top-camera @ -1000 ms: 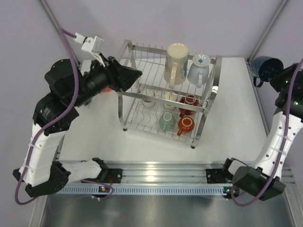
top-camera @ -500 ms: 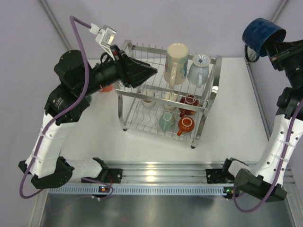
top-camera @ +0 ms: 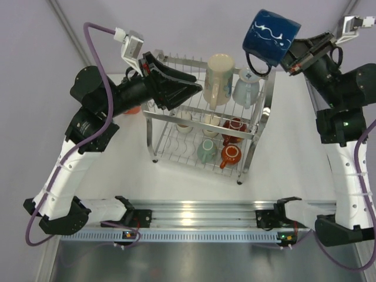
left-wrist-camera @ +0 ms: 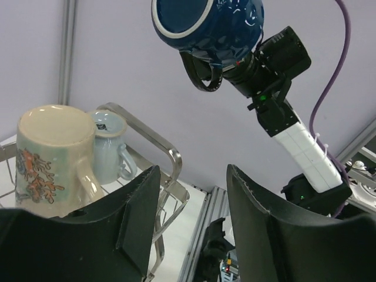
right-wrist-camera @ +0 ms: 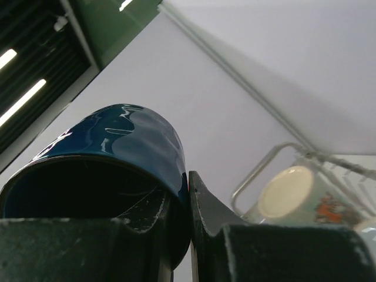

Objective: Load the cups into the dish rack
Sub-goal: Pass the cup from the right arm to the left, then place the cup upside down on the dish rack

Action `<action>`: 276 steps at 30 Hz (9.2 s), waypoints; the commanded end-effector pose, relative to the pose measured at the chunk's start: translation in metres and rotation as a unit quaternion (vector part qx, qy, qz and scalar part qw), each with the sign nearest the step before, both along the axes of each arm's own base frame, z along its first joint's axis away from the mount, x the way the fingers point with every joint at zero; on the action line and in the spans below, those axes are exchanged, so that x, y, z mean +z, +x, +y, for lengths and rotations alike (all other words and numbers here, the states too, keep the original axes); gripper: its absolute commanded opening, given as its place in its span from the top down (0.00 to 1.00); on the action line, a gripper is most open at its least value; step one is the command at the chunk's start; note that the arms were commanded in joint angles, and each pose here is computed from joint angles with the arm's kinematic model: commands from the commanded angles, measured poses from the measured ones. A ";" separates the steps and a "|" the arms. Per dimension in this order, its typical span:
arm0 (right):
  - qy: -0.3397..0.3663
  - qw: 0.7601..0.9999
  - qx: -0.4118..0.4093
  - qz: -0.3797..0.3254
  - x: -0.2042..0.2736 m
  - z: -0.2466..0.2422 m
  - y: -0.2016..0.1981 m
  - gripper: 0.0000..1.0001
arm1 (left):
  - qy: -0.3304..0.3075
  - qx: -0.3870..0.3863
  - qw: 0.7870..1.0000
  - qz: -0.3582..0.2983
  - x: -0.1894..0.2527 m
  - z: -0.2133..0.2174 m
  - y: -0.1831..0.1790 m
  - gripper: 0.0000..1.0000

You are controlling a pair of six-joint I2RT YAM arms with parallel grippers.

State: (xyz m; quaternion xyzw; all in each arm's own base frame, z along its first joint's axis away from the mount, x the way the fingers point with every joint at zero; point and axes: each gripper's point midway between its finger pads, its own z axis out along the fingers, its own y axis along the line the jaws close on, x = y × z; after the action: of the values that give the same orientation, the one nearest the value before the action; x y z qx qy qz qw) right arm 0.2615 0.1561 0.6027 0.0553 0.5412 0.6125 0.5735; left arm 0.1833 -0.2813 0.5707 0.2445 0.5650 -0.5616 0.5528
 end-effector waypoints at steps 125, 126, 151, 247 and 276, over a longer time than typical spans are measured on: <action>-0.135 0.967 -0.216 0.001 -0.045 -0.034 -0.064 0.01 | 0.236 0.327 0.900 0.167 -0.141 0.042 0.135 1.00; -0.136 0.967 -0.216 0.002 -0.046 -0.034 -0.064 0.01 | 0.238 0.322 0.901 0.168 -0.142 0.040 0.134 1.00; -0.137 0.965 -0.223 0.005 -0.050 -0.037 -0.063 0.01 | 0.232 0.290 0.914 0.163 -0.135 0.029 0.130 0.92; -0.156 0.959 -0.239 0.009 -0.066 -0.041 -0.059 0.00 | 0.251 0.174 0.937 0.171 -0.164 -0.006 0.109 0.78; -0.171 0.955 -0.241 0.023 -0.075 -0.043 -0.058 0.01 | 0.170 0.297 0.933 0.110 -0.090 0.042 0.115 0.56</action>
State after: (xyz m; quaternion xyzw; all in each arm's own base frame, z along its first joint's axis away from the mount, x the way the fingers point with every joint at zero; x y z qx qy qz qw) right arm 0.2033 0.1190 0.5284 0.0934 0.6195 0.3639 0.6893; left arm 0.3024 -0.2561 0.4262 0.1245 0.8049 -0.2777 0.5094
